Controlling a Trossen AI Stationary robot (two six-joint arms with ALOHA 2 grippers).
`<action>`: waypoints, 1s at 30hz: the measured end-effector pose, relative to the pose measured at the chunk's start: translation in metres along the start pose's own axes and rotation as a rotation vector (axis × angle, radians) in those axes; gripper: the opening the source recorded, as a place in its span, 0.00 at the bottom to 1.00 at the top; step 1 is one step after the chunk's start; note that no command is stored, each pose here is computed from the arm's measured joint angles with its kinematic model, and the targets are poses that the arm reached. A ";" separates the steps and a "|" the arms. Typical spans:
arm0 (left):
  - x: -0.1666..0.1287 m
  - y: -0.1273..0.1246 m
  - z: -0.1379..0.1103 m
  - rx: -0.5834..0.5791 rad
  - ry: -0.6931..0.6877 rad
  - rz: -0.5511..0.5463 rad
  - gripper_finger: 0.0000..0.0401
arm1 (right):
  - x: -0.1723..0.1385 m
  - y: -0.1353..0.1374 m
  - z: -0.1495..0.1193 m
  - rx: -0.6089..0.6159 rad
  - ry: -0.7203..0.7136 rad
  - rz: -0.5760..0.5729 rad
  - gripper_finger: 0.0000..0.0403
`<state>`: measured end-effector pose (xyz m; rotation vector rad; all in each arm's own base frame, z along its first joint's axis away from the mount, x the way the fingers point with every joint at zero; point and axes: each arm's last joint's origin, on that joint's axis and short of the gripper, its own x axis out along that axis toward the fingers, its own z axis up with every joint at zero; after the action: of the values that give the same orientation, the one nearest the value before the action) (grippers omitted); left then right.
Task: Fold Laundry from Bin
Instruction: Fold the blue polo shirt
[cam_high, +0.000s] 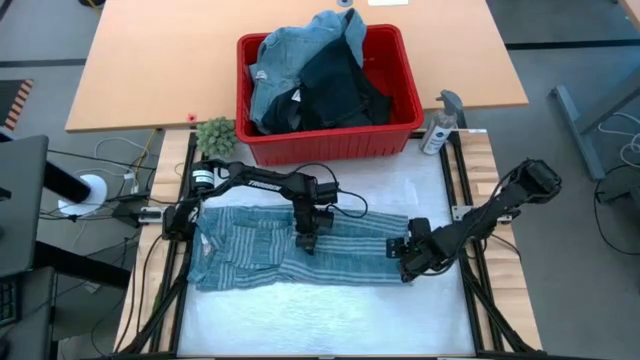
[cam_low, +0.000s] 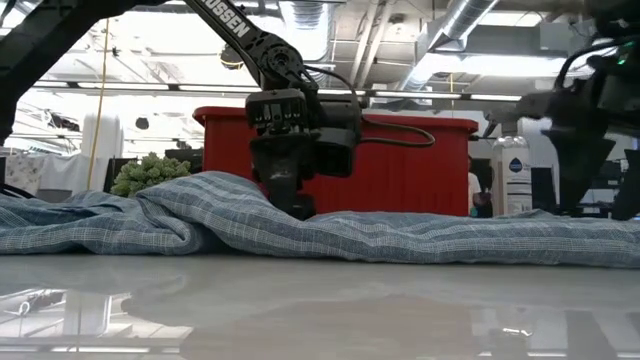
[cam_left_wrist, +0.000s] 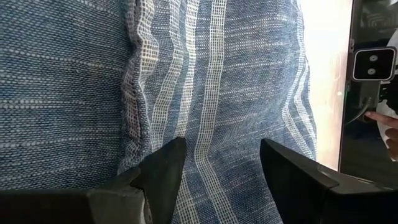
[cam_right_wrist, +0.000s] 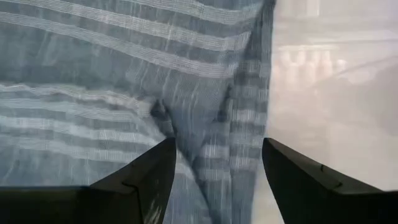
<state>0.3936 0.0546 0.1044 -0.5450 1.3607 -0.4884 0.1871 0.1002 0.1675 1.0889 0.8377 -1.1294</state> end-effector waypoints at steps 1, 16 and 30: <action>0.000 0.000 0.000 -0.001 0.000 0.000 0.54 | 0.000 0.003 0.000 -0.009 0.009 0.019 0.66; 0.000 0.000 0.000 -0.016 -0.006 -0.025 0.54 | 0.006 0.016 0.004 -0.197 0.199 0.041 0.66; 0.001 0.000 0.001 -0.026 -0.010 -0.026 0.54 | 0.007 0.017 0.011 -0.255 0.284 0.012 0.67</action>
<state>0.3942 0.0544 0.1039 -0.5862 1.3535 -0.4897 0.2054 0.0886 0.1678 1.0512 1.1628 -0.8404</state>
